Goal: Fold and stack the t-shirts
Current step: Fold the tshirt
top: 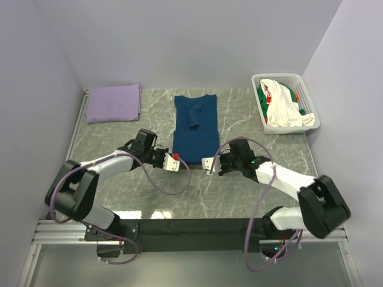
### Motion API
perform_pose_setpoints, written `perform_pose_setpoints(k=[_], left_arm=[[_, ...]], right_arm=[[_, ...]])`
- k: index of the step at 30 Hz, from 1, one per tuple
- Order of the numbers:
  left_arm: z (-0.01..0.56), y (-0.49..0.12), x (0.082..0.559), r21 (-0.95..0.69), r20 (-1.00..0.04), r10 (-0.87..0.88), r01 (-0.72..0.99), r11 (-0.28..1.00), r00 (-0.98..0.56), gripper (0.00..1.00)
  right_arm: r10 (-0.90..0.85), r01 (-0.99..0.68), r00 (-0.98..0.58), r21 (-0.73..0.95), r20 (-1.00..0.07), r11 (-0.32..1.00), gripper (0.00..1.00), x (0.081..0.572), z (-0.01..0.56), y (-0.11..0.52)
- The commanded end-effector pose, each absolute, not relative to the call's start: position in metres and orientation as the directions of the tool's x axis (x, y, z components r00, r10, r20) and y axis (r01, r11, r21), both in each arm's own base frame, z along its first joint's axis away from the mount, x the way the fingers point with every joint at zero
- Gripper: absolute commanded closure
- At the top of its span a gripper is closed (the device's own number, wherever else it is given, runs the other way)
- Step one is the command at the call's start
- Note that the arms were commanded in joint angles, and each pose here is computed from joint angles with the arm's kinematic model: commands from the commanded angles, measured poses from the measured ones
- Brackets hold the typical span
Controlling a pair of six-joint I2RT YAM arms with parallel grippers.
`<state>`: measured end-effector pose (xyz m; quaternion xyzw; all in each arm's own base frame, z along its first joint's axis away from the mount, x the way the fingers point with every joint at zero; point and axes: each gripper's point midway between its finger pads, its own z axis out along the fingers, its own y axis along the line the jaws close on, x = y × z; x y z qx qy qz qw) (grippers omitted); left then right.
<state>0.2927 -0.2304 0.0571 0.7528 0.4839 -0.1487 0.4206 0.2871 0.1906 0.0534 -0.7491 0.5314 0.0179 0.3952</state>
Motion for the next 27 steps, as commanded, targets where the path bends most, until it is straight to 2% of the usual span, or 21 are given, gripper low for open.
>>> perform_pose_setpoints(k=[1,8,12,16,21,25,27], left_arm=[[0.085,-0.236,0.251,0.377,-0.737,0.536,0.909,-0.178,0.411,0.99],[0.107,-0.227,0.171,0.298,-0.779,0.481,0.913,-0.280,0.402,0.99],[0.132,-0.222,0.122,0.347,-0.797,0.388,0.877,-0.333,0.463,0.99],[0.155,-0.218,0.079,0.283,-0.856,0.331,0.895,-0.344,0.398,0.99],[0.181,-0.220,0.080,0.206,-0.897,0.341,0.950,-0.236,0.280,0.99],[0.196,-0.224,0.109,0.225,-0.890,0.371,0.963,-0.150,0.265,0.99],[0.197,-0.220,0.129,0.221,-0.892,0.375,0.967,-0.128,0.254,0.99]], right_arm=[[-0.763,-0.860,0.385,-0.502,-0.520,-0.092,1.00,0.259,0.075,0.191],[-0.711,-0.886,0.386,-0.451,-0.587,-0.109,1.00,0.191,0.105,0.192],[-0.657,-0.890,0.426,-0.421,-0.622,-0.178,1.00,0.138,0.112,0.194],[-0.615,-0.899,0.421,-0.399,-0.667,-0.182,1.00,0.105,0.128,0.189],[-0.581,-0.891,0.426,-0.434,-0.694,-0.134,1.00,0.107,0.159,0.194],[-0.619,-0.856,0.467,-0.497,-0.631,-0.139,1.00,0.135,0.166,0.203],[-0.619,-0.857,0.462,-0.500,-0.635,-0.127,1.00,0.148,0.170,0.205]])
